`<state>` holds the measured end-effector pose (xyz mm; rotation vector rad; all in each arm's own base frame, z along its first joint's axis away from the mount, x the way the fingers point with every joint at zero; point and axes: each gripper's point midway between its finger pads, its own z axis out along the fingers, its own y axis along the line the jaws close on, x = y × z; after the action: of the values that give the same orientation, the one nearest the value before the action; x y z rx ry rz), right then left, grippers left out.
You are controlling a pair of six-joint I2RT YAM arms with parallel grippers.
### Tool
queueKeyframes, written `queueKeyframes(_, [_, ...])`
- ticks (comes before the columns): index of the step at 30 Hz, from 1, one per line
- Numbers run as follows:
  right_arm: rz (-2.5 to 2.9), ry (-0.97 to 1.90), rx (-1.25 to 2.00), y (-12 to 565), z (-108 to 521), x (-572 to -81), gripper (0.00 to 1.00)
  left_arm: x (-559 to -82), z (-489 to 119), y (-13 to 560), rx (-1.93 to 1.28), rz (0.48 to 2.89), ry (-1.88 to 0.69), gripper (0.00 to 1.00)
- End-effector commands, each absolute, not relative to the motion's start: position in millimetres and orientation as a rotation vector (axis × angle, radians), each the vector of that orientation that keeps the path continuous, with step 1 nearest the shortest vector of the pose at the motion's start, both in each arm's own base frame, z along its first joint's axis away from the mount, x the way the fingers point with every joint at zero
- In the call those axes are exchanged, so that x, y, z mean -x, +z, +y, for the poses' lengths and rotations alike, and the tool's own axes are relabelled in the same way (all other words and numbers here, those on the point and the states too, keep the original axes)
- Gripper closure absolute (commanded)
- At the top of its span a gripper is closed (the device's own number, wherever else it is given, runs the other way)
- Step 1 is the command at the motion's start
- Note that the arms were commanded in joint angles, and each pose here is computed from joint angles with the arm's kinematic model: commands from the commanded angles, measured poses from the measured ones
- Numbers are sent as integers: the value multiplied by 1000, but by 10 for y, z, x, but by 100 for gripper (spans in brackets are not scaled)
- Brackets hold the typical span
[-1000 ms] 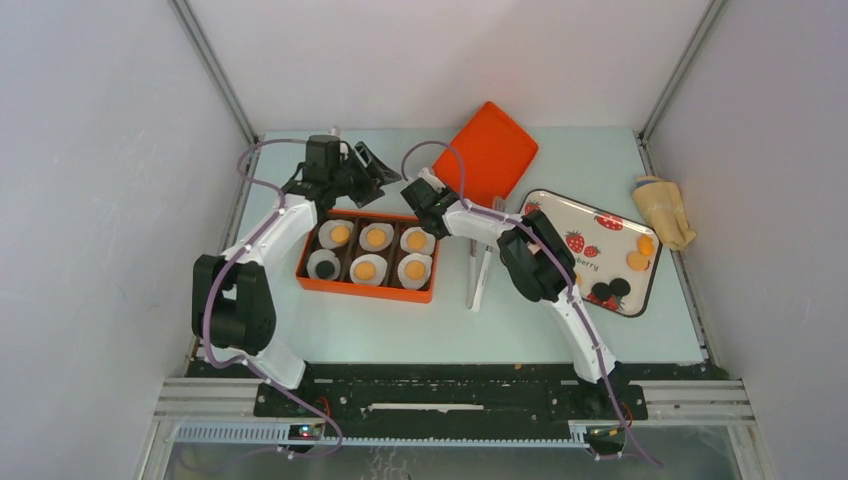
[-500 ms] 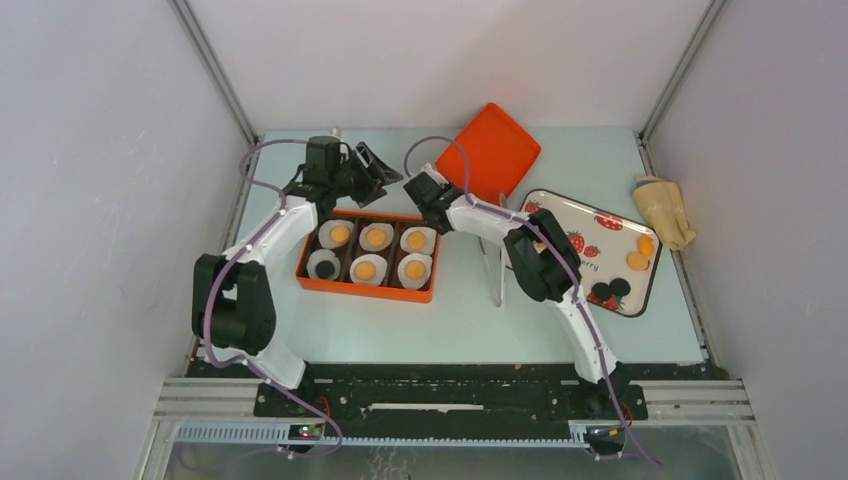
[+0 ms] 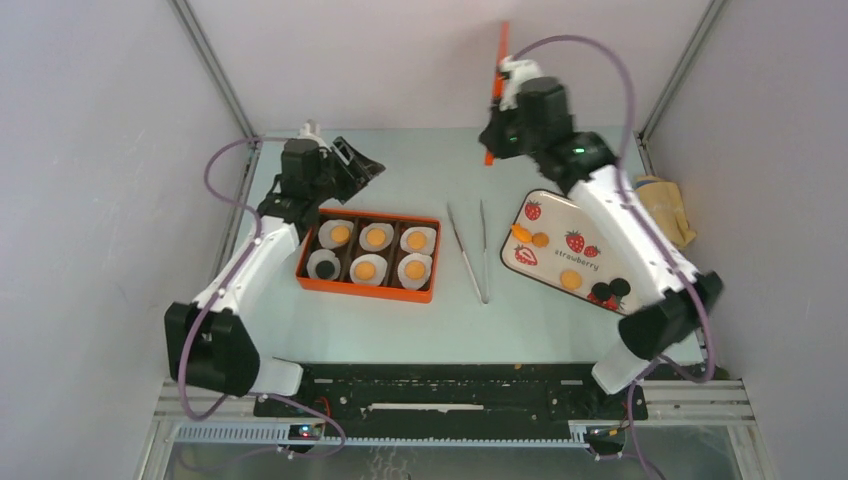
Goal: Pack the cookies
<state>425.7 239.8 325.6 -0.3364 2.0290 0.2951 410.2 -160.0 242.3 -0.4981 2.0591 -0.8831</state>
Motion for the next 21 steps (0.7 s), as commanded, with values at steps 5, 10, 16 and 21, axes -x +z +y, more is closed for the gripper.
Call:
queueKeyframes(5, [1958,965,320,3639,2491,-3742,100,-3887,-1078,2883,552,1868,-675,34])
queueKeyframes(10, [1850,1291,338,3833,2529,-3431,100,-3746,-843,2984,602,1825,-587,33])
queueKeyframes(16, [1696,1640,389,4024,2577,-3036,100,-3439,-561,3314,647,1707,-499,33])
queueKeyframes(21, [1587,1825,372,4082,2580,-2820,100,-3219,-420,3496,647,1659,-447,33])
